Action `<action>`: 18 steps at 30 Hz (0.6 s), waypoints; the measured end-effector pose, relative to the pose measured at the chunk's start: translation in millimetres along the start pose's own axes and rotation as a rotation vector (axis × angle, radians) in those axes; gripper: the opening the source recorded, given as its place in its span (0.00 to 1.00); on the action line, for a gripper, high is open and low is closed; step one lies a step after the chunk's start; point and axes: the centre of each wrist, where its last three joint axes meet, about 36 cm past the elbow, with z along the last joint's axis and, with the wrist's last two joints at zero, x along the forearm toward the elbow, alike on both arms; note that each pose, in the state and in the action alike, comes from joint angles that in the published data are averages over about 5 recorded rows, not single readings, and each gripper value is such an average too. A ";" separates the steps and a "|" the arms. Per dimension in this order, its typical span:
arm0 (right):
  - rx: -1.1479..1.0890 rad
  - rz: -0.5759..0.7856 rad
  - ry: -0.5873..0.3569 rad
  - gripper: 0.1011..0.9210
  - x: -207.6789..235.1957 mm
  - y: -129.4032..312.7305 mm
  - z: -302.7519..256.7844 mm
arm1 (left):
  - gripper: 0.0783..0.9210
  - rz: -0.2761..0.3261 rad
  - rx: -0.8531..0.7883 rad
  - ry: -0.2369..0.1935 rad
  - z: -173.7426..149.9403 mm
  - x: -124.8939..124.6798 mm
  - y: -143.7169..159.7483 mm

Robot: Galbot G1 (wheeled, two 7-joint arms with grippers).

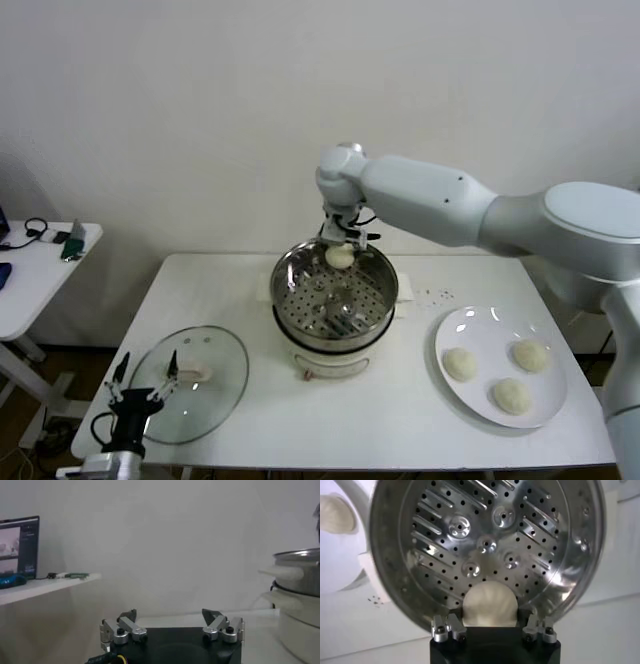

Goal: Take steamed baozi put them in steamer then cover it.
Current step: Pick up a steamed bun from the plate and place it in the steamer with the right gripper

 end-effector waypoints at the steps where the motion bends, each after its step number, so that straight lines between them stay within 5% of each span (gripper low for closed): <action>1: 0.004 -0.003 -0.002 0.73 -3.9 -1.3 -1.3 | 0.88 0.000 0.001 -0.001 -0.8 0.3 -0.1; 18: 0.024 -0.001 -0.022 0.88 -29.6 -9.0 -8.5 | 0.88 0.000 0.008 -0.007 -4.7 -0.8 -0.8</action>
